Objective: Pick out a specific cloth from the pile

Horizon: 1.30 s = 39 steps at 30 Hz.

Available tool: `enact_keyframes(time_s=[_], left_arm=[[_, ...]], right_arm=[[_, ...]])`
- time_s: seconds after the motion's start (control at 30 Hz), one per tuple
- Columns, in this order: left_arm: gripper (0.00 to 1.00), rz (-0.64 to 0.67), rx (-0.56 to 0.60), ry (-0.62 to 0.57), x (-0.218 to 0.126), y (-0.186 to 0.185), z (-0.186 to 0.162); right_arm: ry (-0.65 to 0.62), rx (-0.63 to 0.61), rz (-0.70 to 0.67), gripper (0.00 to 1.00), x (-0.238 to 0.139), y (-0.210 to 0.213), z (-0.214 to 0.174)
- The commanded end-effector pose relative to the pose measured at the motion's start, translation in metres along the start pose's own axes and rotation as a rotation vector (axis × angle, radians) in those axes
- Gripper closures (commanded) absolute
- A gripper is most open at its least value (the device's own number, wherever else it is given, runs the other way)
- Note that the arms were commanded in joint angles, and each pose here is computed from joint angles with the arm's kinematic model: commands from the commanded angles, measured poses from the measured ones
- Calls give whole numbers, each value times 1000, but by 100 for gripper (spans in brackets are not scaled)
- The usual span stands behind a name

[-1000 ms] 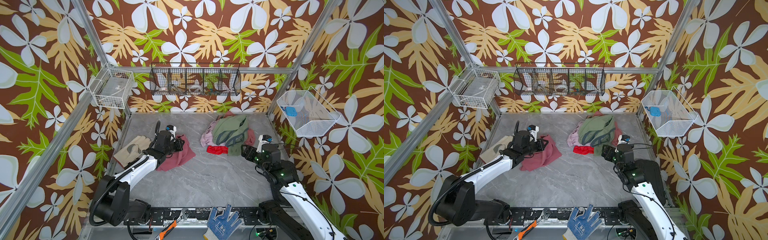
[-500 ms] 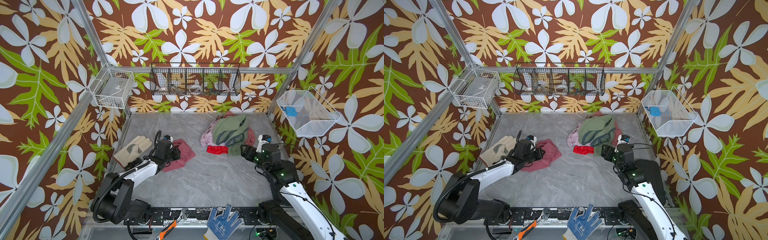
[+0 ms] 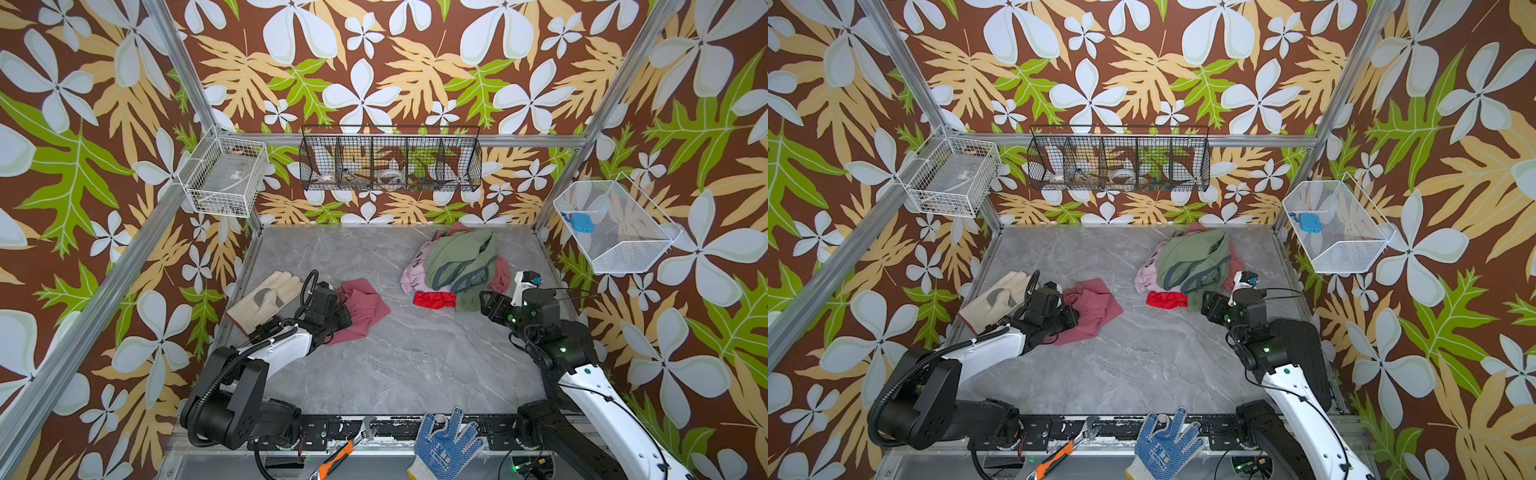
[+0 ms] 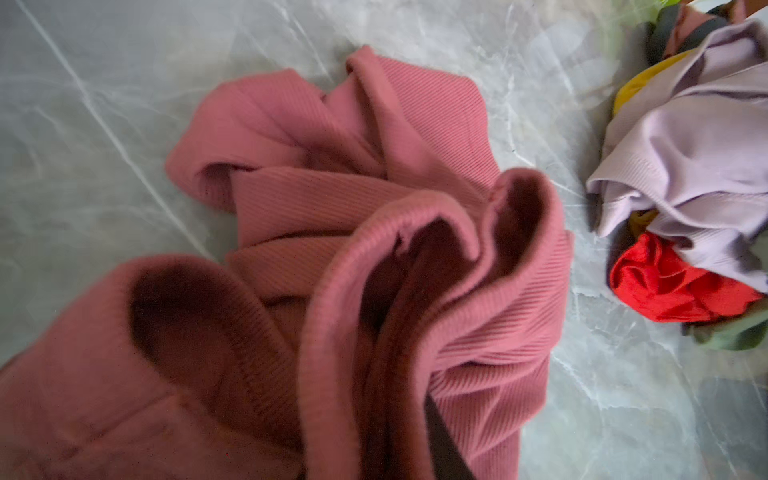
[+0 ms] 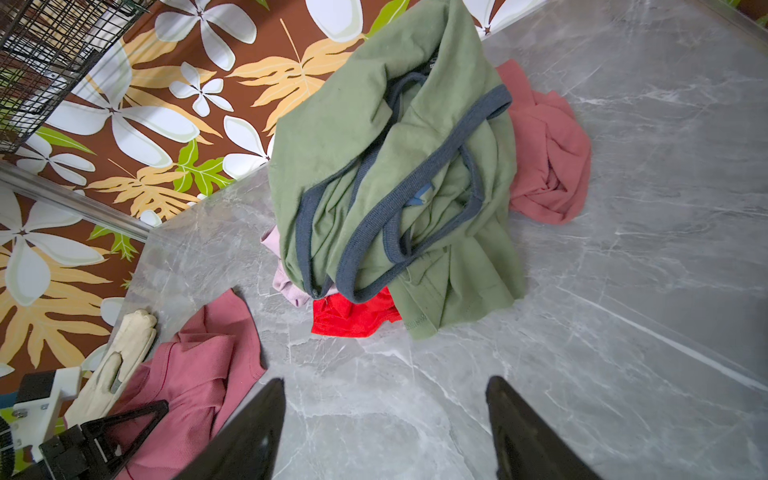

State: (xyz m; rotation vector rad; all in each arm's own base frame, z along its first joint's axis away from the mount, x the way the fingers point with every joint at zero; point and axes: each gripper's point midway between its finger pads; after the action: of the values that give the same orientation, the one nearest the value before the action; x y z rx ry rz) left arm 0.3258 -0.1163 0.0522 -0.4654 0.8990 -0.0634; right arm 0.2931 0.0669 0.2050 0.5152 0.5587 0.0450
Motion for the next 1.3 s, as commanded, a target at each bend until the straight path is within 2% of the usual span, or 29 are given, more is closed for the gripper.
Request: enact_keyframes(time_s=[0.0,0.1,0.2,0.23,0.3,0.37,0.53,0.67,0.87,0.97,1.13,1.27], left_arm=[[65,32,-1,2,0,7,-1],[53,19,16,-14,-5,1,6],[45,21,43,-36,-13,-4,17],[37,28,56,-49,-18,-6,22],[31,55,72,-75,-28,-5,32],[19,84,79,-119,-41,-4,44],[0,119,108,-181,-65,-2,58],[0,143,110,-168,-66,5,52],[0,173,99,-110,-43,19,32],[0,139,118,-58,-29,12,27],[0,-6,152,-44,-11,-18,30],[0,34,195,44,11,-15,24]], right_arm=[[-13,-14,4,24,-1,1,2],[-14,-18,-4,24,-1,-2,1],[-14,-18,-6,24,0,-3,0],[-12,-21,-7,24,0,-3,0],[-15,-26,-9,23,0,-3,1],[-19,-35,-18,23,-1,-4,2],[-20,-44,-26,22,0,-5,3],[-16,-47,-18,22,3,-3,2],[-5,-51,-17,22,3,-2,1],[-11,-56,-22,22,1,-3,3],[-19,-60,-32,21,-3,-6,3],[-29,-60,-39,21,-6,-8,3]])
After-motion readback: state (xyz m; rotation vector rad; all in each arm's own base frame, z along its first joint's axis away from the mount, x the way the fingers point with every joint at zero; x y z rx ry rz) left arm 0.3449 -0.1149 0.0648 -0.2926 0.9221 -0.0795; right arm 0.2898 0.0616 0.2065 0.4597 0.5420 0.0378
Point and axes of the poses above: each gripper's point midway between its finger pads, its own x axis out along the fingers, its own y axis along the line the jaws close on, z = x × y, and after that the axes turned 1 degree about x, right-handed
